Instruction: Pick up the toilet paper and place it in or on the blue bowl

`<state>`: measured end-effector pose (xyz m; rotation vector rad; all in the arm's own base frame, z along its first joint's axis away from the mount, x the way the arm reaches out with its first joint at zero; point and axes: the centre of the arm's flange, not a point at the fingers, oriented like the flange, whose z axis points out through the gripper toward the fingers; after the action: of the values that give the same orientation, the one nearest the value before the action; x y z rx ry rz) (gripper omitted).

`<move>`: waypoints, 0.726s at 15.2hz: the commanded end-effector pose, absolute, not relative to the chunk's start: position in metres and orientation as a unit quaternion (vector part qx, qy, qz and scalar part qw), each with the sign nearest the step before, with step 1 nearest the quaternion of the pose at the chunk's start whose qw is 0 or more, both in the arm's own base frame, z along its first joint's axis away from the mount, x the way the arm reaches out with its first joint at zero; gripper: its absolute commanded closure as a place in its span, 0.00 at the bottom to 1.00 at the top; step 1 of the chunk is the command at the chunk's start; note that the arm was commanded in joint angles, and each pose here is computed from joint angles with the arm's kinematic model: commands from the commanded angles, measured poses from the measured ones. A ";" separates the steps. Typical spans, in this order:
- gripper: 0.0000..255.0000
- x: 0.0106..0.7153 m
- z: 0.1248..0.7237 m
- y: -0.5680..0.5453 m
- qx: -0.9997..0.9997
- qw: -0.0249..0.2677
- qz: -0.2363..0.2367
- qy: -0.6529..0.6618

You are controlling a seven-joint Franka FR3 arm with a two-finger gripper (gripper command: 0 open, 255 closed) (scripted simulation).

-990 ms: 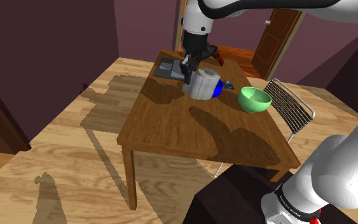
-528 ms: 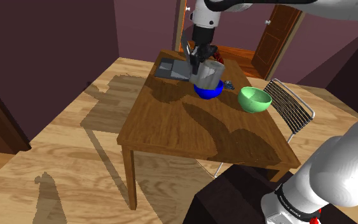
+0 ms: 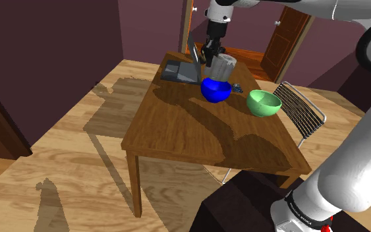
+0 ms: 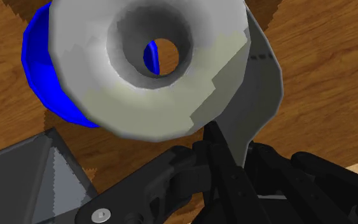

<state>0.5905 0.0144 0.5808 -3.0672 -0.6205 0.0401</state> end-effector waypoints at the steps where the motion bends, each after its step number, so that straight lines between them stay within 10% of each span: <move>1: 1.00 0.599 0.582 -0.009 -0.980 0.006 0.012 -0.199; 11: 1.00 0.642 0.571 -0.085 -0.980 0.006 0.012 -0.199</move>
<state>0.6414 -0.0836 0.5740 -3.0672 -0.6213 0.0406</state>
